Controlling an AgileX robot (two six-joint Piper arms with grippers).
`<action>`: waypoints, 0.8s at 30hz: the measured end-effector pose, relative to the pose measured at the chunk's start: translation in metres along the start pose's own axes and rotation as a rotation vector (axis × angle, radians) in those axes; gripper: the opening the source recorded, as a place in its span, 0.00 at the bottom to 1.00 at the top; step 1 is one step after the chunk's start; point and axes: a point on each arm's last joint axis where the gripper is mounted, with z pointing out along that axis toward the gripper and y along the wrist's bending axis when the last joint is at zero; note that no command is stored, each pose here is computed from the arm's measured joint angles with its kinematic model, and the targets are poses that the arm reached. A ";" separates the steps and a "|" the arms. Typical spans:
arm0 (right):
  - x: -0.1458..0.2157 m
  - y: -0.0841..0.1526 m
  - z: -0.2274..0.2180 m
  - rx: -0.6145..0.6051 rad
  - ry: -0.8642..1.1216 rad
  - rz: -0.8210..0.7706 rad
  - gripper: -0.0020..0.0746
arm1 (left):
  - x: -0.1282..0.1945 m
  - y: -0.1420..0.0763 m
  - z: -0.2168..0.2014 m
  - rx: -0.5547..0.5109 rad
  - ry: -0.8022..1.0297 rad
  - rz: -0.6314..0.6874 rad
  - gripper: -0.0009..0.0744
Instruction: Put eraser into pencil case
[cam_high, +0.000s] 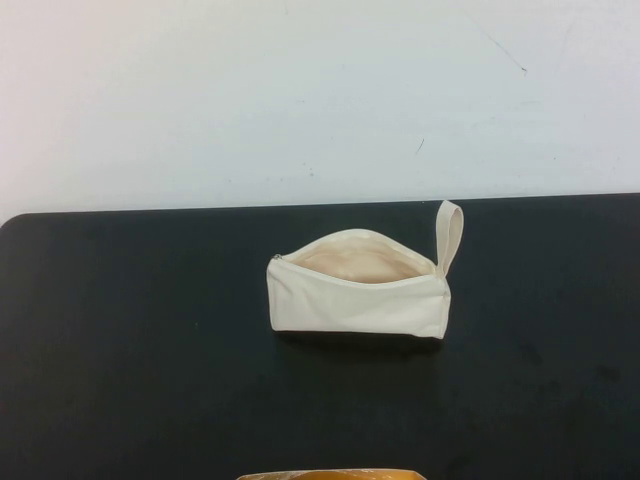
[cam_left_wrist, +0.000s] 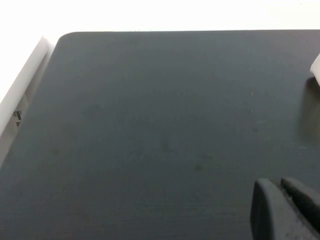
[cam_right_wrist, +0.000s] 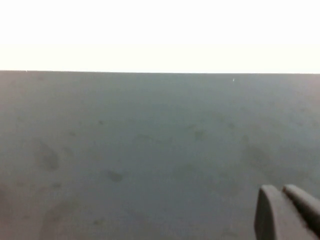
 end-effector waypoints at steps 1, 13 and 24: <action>0.001 0.000 0.000 0.001 0.008 -0.005 0.02 | 0.000 0.000 0.000 0.000 0.000 0.000 0.01; 0.011 0.000 0.000 -0.024 0.119 -0.024 0.02 | 0.000 0.000 0.000 0.000 0.000 0.000 0.01; 0.012 0.001 -0.001 -0.029 0.120 -0.025 0.02 | 0.000 0.000 0.000 0.000 0.000 0.000 0.01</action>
